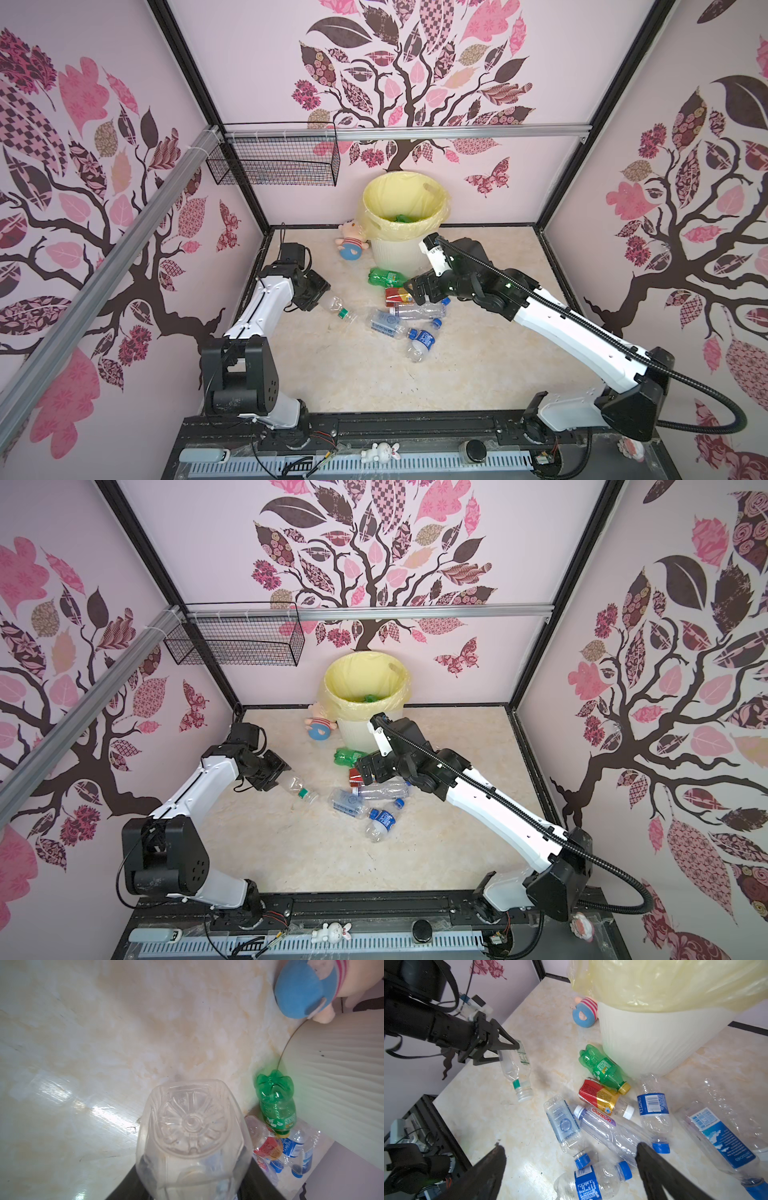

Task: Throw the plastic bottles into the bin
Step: 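Carry the clear bottle with left gripper toward the right gripper near the bin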

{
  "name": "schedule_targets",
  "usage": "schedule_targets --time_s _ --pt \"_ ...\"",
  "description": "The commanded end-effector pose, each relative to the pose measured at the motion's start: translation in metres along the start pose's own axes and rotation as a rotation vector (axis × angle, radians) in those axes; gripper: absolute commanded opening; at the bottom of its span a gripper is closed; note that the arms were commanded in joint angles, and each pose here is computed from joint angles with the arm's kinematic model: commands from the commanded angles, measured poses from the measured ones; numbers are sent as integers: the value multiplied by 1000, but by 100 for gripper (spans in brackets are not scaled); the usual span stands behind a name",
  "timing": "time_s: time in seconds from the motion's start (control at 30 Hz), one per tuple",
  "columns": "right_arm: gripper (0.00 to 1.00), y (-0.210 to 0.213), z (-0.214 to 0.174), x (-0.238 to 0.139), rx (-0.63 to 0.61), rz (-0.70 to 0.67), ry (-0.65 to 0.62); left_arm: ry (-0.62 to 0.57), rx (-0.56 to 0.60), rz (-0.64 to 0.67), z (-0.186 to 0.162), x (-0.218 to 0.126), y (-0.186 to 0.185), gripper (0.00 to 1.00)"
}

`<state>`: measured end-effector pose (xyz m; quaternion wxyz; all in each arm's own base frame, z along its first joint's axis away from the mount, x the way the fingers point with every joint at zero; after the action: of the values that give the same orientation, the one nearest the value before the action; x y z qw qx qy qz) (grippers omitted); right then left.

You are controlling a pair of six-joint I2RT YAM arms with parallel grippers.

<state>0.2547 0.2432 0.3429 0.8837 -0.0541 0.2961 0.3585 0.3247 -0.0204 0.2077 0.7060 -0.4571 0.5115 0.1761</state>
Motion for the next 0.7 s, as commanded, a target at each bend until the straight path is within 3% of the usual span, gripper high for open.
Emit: schedule_targets --time_s 0.0,0.3,0.67 --pt "100 -3 10 2 57 56 16 -20 4 -158 -2 -29 -36 47" --pt "100 -13 40 -4 183 135 -40 -11 44 -463 -24 -79 -102 48" --pt "100 -9 70 -6 205 193 -108 112 172 -679 -69 -116 -173 48"
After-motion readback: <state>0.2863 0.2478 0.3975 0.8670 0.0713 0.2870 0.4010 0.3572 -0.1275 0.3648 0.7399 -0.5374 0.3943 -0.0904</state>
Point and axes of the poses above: each gripper's point midway between its finger pads, its own x axis out along the fingers, its own y axis along the line the jaws close on, z = x × y, the point moved 8 cm from there along -x, back along the fingers, and after that the axes turned 9 degrees about -x, right-handed, at the moved point
